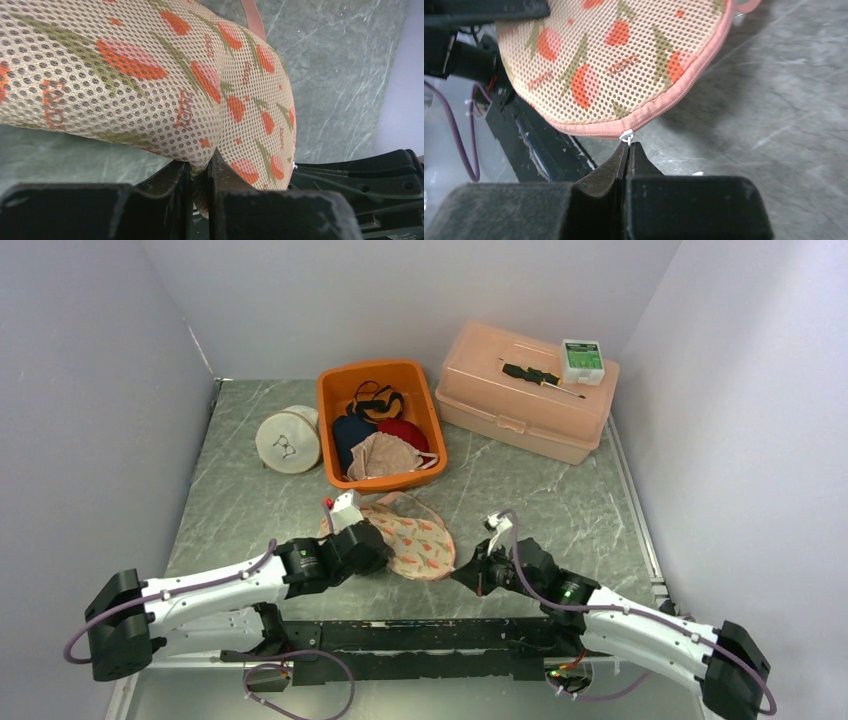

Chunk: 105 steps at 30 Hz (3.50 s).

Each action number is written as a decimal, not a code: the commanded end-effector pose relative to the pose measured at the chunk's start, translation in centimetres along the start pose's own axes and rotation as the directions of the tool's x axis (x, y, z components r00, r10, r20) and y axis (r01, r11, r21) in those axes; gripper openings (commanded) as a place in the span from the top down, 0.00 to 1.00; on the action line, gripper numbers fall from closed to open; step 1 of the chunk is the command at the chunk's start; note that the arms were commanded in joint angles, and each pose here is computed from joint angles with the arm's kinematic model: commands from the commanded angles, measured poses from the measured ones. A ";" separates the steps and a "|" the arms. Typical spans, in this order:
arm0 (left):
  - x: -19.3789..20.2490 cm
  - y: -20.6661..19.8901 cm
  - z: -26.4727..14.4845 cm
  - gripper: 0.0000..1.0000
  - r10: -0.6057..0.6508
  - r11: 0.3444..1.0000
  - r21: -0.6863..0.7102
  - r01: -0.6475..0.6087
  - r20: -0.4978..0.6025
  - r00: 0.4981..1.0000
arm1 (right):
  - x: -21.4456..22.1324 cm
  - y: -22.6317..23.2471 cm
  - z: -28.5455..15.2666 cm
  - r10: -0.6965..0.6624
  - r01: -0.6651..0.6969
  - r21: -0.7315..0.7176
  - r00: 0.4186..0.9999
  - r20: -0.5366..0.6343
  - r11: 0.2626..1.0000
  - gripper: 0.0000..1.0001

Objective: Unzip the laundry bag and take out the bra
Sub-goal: Unzip the laundry bag at the center of the board.

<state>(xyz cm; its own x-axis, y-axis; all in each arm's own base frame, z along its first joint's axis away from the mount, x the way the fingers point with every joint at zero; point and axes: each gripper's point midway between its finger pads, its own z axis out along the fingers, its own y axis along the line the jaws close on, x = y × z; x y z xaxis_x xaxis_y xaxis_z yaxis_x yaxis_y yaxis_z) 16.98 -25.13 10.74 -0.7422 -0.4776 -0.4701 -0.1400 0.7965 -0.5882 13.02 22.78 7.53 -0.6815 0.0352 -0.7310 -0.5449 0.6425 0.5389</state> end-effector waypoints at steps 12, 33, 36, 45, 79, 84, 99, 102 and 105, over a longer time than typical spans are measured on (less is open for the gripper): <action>0.4 7.6 -3.3 0.07 -0.019 0.986 -0.166 0.010 -0.053 0.998 | 1.4 5.8 3.1 -0.149 0.145 -0.140 0.988 -0.024 0.979 1.00; 9.4 1.1 -2.9 0.06 -0.232 0.966 0.073 0.247 -0.175 0.957 | 1.8 10.9 4.2 -0.195 0.176 -0.302 0.980 -0.031 0.937 1.00; 9.2 1.6 -3.0 0.06 -0.272 0.952 0.110 0.286 -0.122 0.954 | 1.9 12.5 3.6 -0.206 0.184 -0.379 0.978 -0.016 0.907 1.00; 7.9 4.1 -3.0 0.10 -0.330 0.944 0.028 0.330 0.029 0.943 | 1.8 12.0 2.8 -0.215 0.205 -0.370 0.976 0.013 0.906 1.00; 4.4 5.2 -4.5 0.68 -0.124 0.987 0.118 0.108 0.144 0.982 | 3.5 4.5 2.8 -0.042 0.043 -0.018 0.999 0.033 0.999 1.00; 4.4 4.5 -4.8 0.85 -0.064 0.988 0.148 0.042 0.142 0.988 | 3.2 3.4 2.6 -0.006 0.004 0.026 0.998 0.061 1.000 1.00; 2.5 3.2 -5.3 0.97 0.040 0.973 0.217 -0.079 0.179 0.983 | 1.4 -0.8 2.1 0.075 -0.111 0.195 0.980 0.185 0.974 1.00; 3.7 2.7 -3.7 0.97 0.059 0.963 0.255 -0.084 0.105 0.993 | 1.2 -2.2 1.7 0.093 -0.148 0.251 0.971 0.220 0.956 1.00; 4.9 2.8 -1.6 0.97 0.073 0.966 0.248 -0.077 0.026 0.997 | 1.3 -3.2 1.0 0.112 -0.179 0.279 0.964 0.240 0.943 1.00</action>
<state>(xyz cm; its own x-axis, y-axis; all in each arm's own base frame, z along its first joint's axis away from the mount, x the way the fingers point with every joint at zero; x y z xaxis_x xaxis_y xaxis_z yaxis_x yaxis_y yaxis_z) 11.48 -22.76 9.10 -0.6771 -0.5180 -0.5226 0.0078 0.7051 -0.7090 12.61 25.49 6.88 -0.6455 0.2480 -0.7223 -0.3912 0.7049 0.5916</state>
